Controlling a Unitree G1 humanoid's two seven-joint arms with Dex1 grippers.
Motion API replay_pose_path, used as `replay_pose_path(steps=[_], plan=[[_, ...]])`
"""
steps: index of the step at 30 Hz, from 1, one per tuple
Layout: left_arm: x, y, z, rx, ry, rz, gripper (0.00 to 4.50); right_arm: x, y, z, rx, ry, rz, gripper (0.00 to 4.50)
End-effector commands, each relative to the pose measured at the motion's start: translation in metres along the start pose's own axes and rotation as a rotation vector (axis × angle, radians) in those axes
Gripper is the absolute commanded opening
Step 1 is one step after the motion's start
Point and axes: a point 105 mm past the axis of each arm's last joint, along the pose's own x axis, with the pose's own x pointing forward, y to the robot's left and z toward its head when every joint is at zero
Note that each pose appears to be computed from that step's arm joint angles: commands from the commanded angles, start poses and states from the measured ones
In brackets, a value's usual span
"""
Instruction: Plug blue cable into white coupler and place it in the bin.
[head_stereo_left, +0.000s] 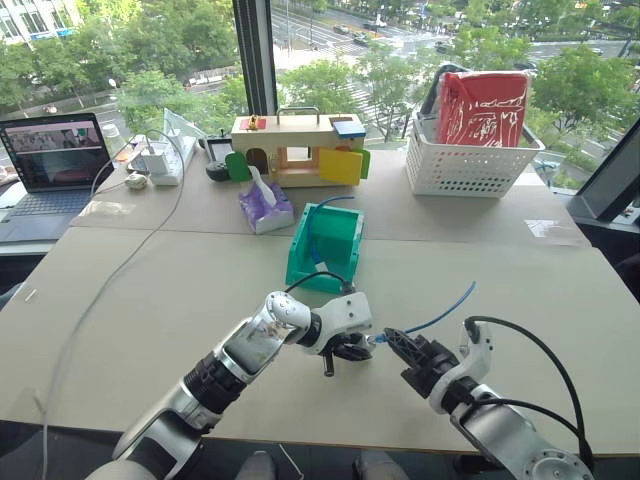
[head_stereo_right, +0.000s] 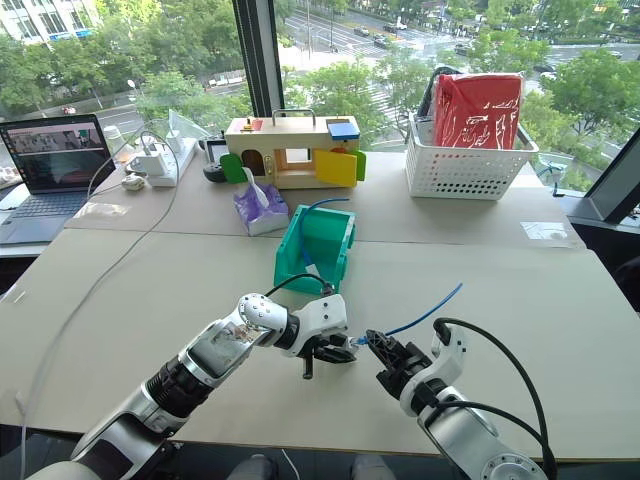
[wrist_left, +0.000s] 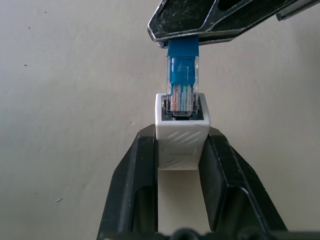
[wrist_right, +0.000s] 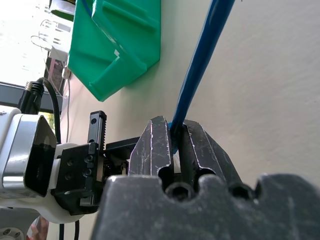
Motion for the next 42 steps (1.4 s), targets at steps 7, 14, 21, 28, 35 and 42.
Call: replay_pose_path(steps=[7,14,21,28,35,42], plan=[[0.002,0.002,-0.014,-0.068,0.069,0.012,0.64,0.002,0.005,-0.01,-0.186,0.075,-0.015,0.0],[0.001,0.002,-0.014,-0.085,0.07,0.026,0.64,-0.001,0.0,-0.009,-0.234,0.063,-0.067,0.0],[0.001,0.001,-0.011,-0.086,0.071,0.029,0.64,-0.001,0.004,-0.013,-0.308,0.093,-0.064,0.0],[0.003,0.0,-0.011,-0.083,0.075,0.023,0.64,-0.002,0.008,-0.016,-0.385,0.126,-0.061,0.0],[0.004,0.0,-0.01,-0.075,0.079,0.021,0.64,-0.002,0.008,-0.017,-0.453,0.154,-0.065,0.0],[0.005,0.0,-0.01,-0.065,0.089,0.029,0.64,-0.001,0.006,-0.017,-0.477,0.16,-0.075,0.0]])
